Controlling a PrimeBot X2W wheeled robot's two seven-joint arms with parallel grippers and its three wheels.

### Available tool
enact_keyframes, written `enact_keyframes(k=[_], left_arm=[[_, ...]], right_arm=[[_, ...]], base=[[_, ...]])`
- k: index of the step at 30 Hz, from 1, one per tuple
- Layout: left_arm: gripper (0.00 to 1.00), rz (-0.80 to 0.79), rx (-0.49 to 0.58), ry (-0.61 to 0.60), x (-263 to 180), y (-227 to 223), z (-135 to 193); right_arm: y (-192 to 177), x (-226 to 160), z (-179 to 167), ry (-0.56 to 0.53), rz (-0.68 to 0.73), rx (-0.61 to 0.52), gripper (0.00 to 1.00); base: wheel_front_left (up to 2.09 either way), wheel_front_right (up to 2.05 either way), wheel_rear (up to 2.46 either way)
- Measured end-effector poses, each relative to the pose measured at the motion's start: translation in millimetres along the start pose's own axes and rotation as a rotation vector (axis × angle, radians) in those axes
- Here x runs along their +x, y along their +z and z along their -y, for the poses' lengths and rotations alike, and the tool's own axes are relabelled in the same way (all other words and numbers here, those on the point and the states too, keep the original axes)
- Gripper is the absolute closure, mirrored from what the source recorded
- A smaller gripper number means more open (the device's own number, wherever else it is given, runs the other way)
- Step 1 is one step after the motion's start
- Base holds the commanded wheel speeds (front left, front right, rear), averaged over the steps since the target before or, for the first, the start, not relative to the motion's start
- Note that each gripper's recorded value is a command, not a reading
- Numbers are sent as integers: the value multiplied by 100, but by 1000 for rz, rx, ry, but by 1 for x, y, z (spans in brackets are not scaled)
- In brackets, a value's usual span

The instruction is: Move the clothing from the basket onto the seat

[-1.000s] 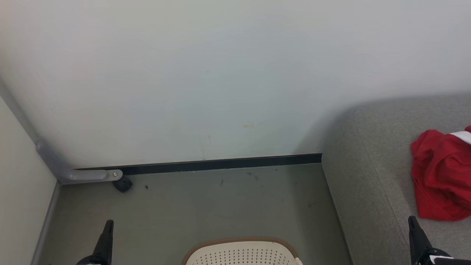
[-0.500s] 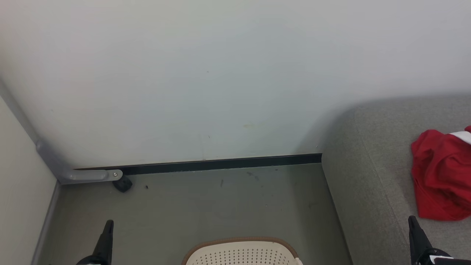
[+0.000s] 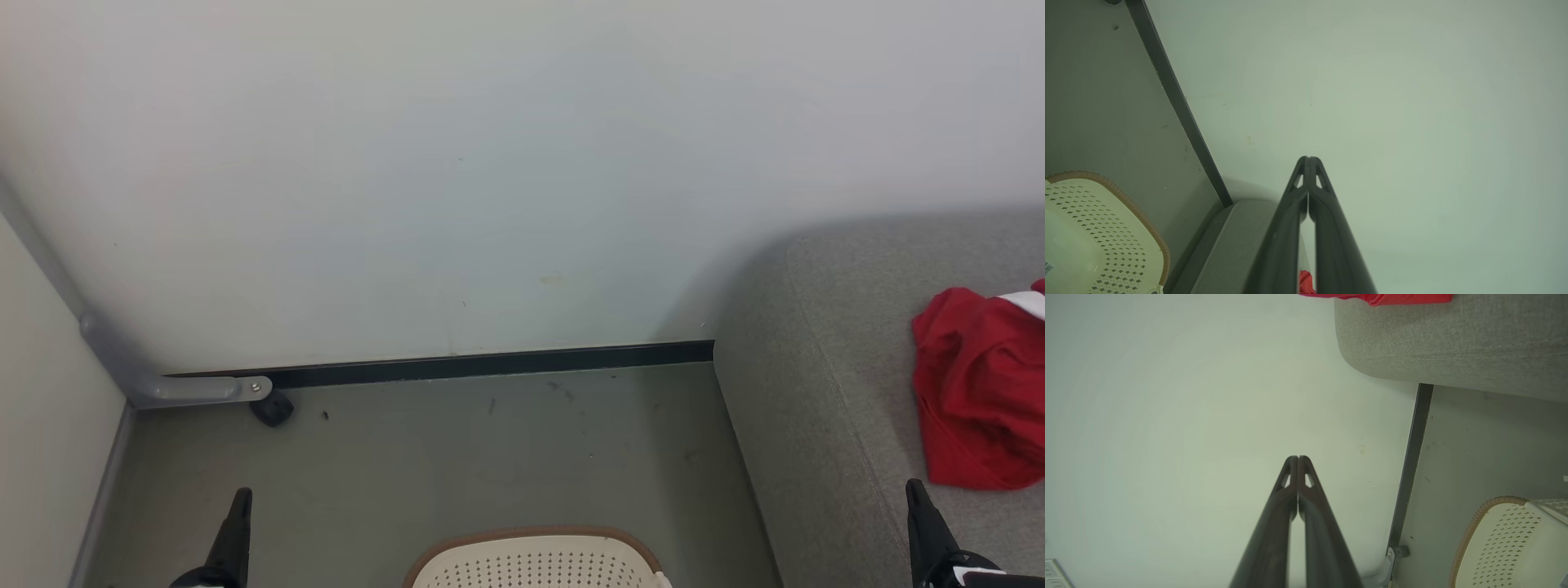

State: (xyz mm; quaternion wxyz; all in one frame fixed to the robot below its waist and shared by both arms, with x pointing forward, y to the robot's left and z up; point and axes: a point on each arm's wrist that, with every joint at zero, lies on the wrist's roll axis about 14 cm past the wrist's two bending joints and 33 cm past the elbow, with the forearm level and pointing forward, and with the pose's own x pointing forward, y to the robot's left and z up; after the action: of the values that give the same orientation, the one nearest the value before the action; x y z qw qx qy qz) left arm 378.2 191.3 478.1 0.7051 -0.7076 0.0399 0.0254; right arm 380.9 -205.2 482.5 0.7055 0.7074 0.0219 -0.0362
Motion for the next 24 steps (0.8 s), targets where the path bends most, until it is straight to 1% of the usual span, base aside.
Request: enact_keyframes(k=[24], left_arm=[[100, 0, 0, 0, 0, 0, 0]], right_arm=[[0, 0, 0, 0, 0, 0, 100]], base=[[0, 0, 0]])
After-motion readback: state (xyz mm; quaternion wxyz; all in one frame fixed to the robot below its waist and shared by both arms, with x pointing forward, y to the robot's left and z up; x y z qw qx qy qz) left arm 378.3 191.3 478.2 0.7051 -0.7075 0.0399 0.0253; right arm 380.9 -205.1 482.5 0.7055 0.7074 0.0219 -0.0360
